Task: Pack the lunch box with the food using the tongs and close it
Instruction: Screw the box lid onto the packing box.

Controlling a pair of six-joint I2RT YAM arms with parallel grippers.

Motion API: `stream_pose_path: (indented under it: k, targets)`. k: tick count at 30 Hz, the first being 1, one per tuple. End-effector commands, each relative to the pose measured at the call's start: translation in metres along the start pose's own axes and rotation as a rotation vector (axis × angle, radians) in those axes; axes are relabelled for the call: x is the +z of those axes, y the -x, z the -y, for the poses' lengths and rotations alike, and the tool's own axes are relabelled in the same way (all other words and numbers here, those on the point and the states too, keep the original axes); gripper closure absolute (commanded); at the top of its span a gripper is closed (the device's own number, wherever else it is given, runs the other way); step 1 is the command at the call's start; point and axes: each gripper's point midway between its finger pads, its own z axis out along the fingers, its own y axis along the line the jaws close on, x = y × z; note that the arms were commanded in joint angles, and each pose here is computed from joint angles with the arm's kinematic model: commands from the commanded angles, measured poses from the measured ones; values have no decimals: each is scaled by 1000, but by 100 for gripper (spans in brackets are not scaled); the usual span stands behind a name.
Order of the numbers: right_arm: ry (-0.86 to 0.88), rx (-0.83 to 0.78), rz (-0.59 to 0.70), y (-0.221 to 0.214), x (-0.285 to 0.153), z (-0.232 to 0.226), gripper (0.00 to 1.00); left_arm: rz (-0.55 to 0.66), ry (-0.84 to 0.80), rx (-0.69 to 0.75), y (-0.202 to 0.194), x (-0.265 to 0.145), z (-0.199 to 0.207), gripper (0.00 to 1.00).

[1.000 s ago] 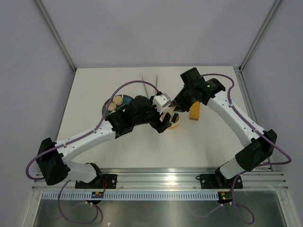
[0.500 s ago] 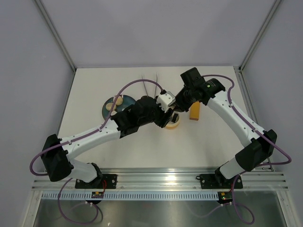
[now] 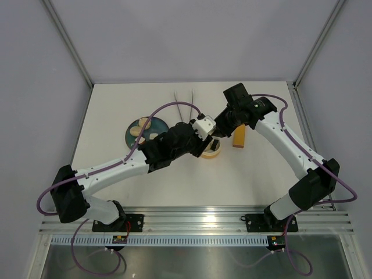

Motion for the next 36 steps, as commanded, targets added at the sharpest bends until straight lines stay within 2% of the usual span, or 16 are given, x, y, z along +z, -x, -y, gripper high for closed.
stream_pose_path:
  k: [1, 3, 8, 11, 13, 16, 17, 18, 23, 27, 30, 31, 33, 34, 36]
  targets:
    - [51, 23, -3, 2, -12, -7, 100, 88, 46, 13, 22, -11, -9, 46]
    - [56, 25, -3, 3, -12, -8, 100, 87, 49, 10, 20, -10, -9, 47]
    - [63, 26, -4, 4, -13, -9, 100, 83, 32, 15, 20, -8, -6, 65]
    - [70, 25, -7, 3, -13, -10, 100, 78, 22, 16, 20, -6, -4, 71]
    - [69, 24, -10, 3, -13, -10, 100, 82, 19, 16, 22, -5, -4, 72]
    - [74, 21, -16, 1, -12, -10, 100, 79, 17, 10, 23, -4, -3, 67]
    - [78, 22, -17, 1, -13, -10, 100, 66, 17, 10, 20, -3, -2, 55]
    - [81, 22, -19, 1, -13, -11, 100, 64, 18, 8, 20, -3, -3, 53]
    - [92, 18, -19, 0, -14, -12, 100, 42, 12, 5, 18, 2, -1, 49]
    - [94, 21, -22, 0, -15, -12, 100, 43, 3, 0, 17, 3, 1, 60]
    - [98, 20, -21, 0, -16, -12, 100, 41, 4, -1, 17, 3, 1, 65]
    - [100, 16, -19, 0, -16, -13, 100, 35, 6, 2, 14, 4, 1, 73]
    - [109, 9, -19, 0, -16, -13, 100, 35, 9, 0, 16, 5, 1, 81]
    - [112, -3, -19, 0, -16, -14, 100, 33, 8, 0, 16, 4, 1, 89]
    - [112, -10, -13, 1, -15, -13, 98, 35, 7, -3, 18, 3, 1, 100]
